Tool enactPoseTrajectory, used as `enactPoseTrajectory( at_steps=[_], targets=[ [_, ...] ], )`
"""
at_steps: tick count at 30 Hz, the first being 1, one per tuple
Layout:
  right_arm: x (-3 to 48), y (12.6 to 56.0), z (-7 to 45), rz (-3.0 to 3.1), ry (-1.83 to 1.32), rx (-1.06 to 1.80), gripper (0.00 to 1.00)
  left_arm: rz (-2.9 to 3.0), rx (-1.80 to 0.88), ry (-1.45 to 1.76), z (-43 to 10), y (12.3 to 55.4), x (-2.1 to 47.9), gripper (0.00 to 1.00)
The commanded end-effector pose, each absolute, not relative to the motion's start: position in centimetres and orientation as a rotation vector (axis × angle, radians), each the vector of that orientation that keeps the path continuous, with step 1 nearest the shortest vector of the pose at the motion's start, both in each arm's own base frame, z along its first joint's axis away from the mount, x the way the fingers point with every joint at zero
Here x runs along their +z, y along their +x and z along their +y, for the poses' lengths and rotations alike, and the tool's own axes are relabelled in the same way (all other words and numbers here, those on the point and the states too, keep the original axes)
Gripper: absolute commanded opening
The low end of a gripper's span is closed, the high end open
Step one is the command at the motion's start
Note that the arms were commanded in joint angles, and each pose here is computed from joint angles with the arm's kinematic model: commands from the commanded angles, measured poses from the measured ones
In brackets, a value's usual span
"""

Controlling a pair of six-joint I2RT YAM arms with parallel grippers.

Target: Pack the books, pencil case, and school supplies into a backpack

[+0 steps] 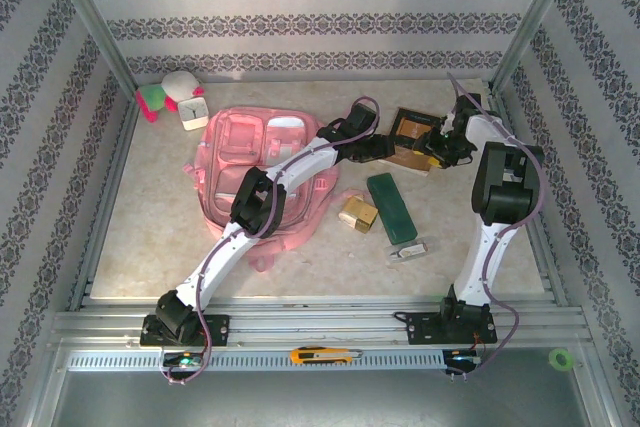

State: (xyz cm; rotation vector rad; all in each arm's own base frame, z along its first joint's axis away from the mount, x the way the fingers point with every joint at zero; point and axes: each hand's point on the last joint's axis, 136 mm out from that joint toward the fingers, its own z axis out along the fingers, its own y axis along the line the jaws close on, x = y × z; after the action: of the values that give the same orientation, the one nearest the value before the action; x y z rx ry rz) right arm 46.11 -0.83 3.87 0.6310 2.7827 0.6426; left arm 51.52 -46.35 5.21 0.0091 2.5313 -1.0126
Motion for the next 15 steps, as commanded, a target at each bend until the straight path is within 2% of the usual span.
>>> enactPoseTrajectory(
  at_steps=[1, 8, 15],
  targets=[
    [1.4, 44.0, -1.7, 2.911, 0.687, 0.525, 0.50, 2.492, -1.116, 0.009, -47.9, 51.7, 5.5, 0.48],
    [0.1, 43.5, -0.1, 2.953, 0.706, 0.619, 0.40, 2.433, -1.276, -0.003, -49.4, 51.6, 7.8, 0.49],
    [0.5, 43.6, 0.8, 2.935, 0.696, 0.695, 0.38, 2.313, -1.457, 0.008, -50.7, 51.7, 12.4, 0.49]
  ],
)
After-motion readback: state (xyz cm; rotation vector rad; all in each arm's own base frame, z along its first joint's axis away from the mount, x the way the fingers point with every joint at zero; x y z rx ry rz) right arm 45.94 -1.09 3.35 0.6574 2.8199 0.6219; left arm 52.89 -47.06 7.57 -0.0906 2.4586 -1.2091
